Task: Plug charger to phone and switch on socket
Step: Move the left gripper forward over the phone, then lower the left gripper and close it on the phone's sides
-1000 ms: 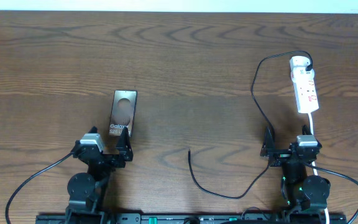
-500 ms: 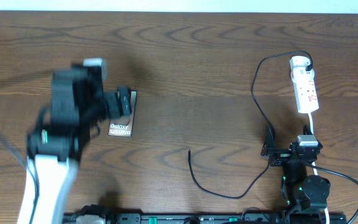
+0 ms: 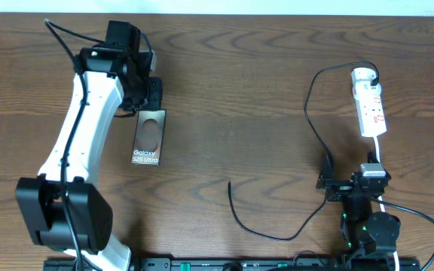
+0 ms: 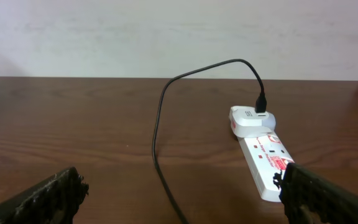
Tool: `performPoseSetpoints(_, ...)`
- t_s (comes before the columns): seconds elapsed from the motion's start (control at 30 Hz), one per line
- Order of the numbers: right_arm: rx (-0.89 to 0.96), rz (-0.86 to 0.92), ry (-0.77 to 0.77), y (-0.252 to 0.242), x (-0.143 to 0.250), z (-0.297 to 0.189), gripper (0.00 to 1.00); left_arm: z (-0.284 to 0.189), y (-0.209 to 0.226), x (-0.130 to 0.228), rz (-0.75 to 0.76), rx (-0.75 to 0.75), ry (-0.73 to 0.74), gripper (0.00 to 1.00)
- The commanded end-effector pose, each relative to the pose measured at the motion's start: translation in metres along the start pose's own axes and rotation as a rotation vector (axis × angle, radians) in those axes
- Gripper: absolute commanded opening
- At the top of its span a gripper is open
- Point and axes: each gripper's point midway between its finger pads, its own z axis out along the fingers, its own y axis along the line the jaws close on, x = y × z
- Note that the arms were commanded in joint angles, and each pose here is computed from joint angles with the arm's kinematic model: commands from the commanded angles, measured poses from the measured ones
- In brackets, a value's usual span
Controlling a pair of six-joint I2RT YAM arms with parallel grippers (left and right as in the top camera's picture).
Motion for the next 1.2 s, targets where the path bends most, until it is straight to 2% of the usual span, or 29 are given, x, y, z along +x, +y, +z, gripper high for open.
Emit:
performPoseSetpoints(0.0, -0.008, -0.012, 0.001, 0.002, 0.001, 0.000, 0.99, -0.003, -0.002, -0.004, 0.007, 0.009, -0.011, 0.98)
performPoseSetpoints(0.23, -0.008, -0.012, 0.001, 0.002, 0.001, 0.000, 0.99, 0.001, 0.000, 0.000, 0.005, 0.005, 0.004, 0.98)
performPoseSetpoints(0.43, -0.008, -0.012, 0.001, 0.002, 0.001, 0.000, 0.99, 0.020, 0.028, 0.023, 0.000, -0.140, 0.078, 0.98)
performPoseSetpoints(0.73, -0.008, -0.012, 0.001, 0.002, 0.001, 0.000, 0.99, 0.051, 0.034, 0.047, -0.004, -0.145, 0.128, 0.98)
performPoseSetpoints(1.17, -0.008, -0.012, 0.001, 0.002, 0.001, 0.000, 0.99, 0.082, 0.038, 0.052, -0.012, -0.140, 0.091, 0.98)
